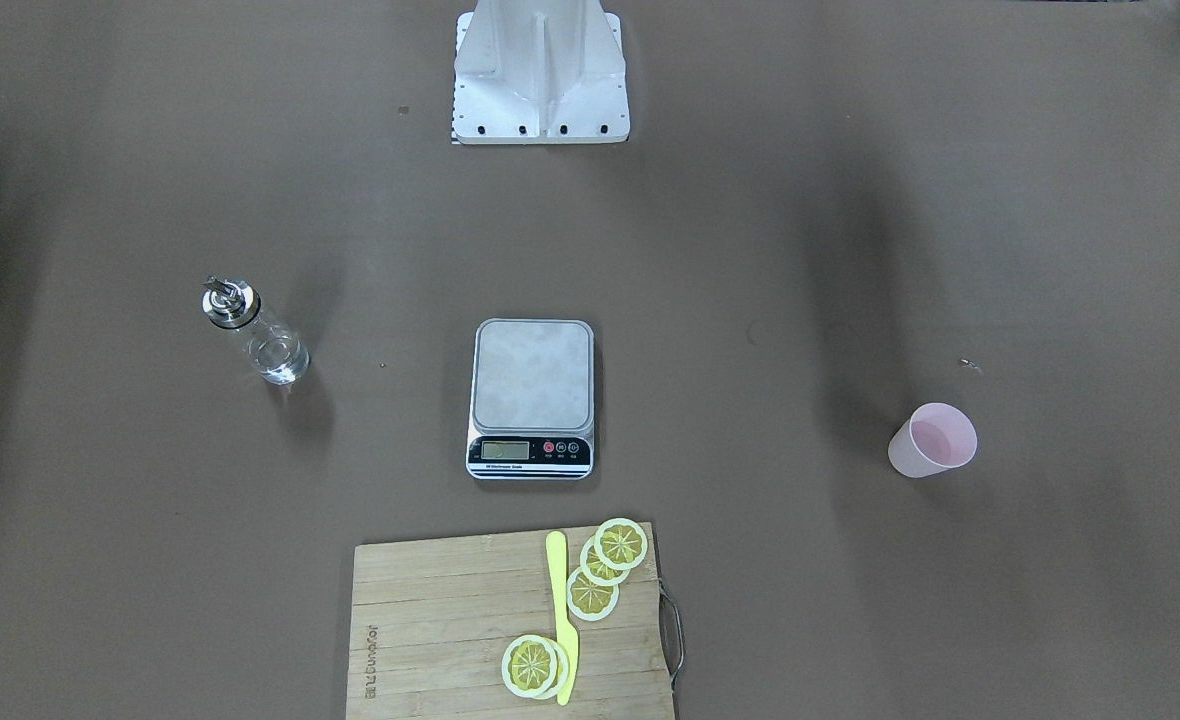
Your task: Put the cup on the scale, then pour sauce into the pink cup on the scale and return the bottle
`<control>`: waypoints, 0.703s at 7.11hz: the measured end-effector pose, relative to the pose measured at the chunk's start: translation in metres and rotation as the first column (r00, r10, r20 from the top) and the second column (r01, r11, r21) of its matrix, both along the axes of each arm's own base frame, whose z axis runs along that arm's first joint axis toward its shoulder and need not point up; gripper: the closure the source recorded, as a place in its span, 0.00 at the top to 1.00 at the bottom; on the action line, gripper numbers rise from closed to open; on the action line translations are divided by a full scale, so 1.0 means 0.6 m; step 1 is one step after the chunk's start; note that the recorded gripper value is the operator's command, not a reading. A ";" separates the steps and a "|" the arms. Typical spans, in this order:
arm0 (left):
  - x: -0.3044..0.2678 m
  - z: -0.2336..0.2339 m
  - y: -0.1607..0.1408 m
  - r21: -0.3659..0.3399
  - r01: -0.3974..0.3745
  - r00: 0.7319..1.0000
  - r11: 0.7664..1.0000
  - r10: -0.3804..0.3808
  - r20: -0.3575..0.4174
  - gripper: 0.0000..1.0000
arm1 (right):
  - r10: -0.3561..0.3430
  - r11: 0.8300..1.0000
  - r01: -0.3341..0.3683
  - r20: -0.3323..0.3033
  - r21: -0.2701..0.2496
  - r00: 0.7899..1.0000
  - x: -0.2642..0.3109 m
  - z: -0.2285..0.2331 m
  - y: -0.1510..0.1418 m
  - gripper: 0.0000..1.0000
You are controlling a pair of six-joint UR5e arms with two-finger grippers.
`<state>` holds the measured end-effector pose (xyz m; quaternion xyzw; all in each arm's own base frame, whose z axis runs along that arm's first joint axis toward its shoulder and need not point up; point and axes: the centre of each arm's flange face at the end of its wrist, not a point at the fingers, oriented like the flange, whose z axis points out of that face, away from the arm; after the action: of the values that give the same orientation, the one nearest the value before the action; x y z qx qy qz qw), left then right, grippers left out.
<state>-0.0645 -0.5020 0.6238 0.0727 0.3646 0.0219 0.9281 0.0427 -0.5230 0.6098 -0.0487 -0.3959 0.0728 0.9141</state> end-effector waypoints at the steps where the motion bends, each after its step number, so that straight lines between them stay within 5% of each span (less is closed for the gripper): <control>1: 0.000 0.002 -0.001 0.000 -0.001 1.000 1.000 0.001 0.008 0.99 | 0.000 1.000 0.000 0.000 0.005 1.000 0.000 -0.003 -0.001 1.00; 5: 0.000 -0.015 -0.006 0.019 0.000 1.000 1.000 0.000 0.012 0.99 | 0.000 1.000 0.000 0.001 0.027 1.000 0.000 -0.021 -0.006 1.00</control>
<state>-0.0644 -0.5055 0.6148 0.0813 0.3588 0.0258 0.9295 0.0426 -0.5266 0.5971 -0.0366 -0.3973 0.0672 0.9145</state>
